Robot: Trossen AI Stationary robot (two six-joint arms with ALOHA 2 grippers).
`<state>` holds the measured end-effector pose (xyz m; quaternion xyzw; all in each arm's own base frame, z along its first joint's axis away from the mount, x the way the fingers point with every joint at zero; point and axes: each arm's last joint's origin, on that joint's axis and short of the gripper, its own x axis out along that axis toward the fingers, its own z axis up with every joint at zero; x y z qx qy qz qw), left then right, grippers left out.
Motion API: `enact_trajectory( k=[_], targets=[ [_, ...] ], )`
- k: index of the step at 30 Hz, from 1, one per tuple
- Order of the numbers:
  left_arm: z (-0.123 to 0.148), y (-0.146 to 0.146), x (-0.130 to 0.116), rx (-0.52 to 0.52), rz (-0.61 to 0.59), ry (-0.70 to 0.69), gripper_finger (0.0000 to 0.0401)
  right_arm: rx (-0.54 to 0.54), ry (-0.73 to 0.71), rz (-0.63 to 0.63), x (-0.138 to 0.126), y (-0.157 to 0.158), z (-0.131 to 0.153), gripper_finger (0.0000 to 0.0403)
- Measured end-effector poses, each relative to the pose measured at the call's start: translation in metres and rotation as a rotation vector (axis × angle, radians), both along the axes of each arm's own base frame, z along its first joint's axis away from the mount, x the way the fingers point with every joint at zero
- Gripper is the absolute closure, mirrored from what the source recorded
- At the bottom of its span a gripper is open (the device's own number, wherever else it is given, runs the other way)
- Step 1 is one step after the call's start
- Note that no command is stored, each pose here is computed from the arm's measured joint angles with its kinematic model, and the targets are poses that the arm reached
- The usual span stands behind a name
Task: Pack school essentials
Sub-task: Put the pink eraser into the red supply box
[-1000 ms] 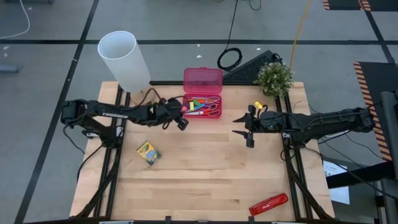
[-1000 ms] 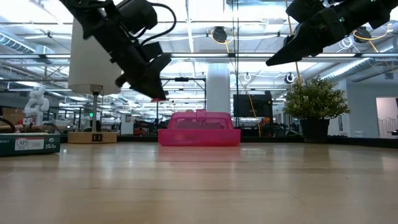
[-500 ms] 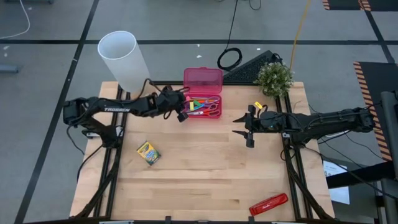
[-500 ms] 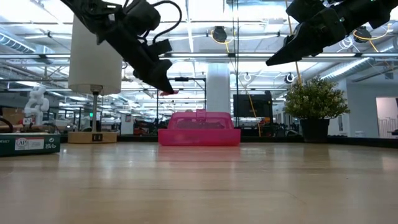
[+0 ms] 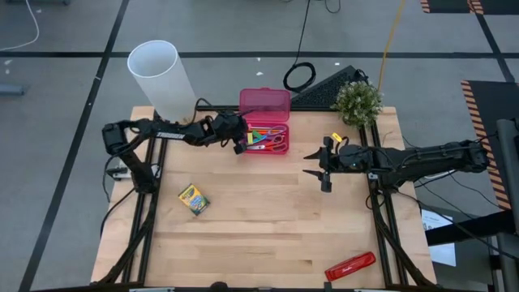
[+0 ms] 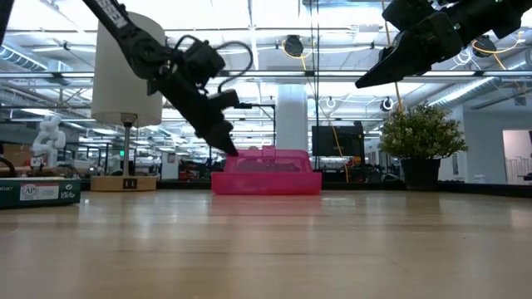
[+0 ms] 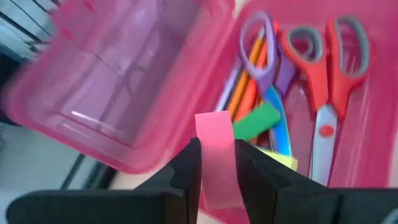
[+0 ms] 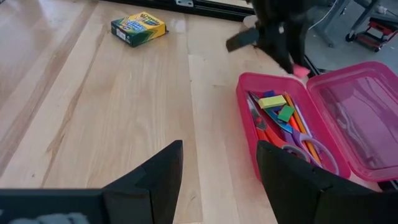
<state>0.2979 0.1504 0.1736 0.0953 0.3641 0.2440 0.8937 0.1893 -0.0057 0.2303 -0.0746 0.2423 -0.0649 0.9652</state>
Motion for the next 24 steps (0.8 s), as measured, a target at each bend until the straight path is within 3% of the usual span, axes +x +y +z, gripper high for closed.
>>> enact_trajectory(
  k=[14,24],
  targets=[
    [-0.041,0.018,0.006,-0.053,-0.063,0.043,0.0308,-0.001,0.0,0.0,0.0,0.0,0.0,0.0206],
    [-0.047,0.016,0.008,0.011,0.004,0.092,0.0306,0.0,0.01,0.0,0.0,0.0,-0.001,0.0206]
  ],
)
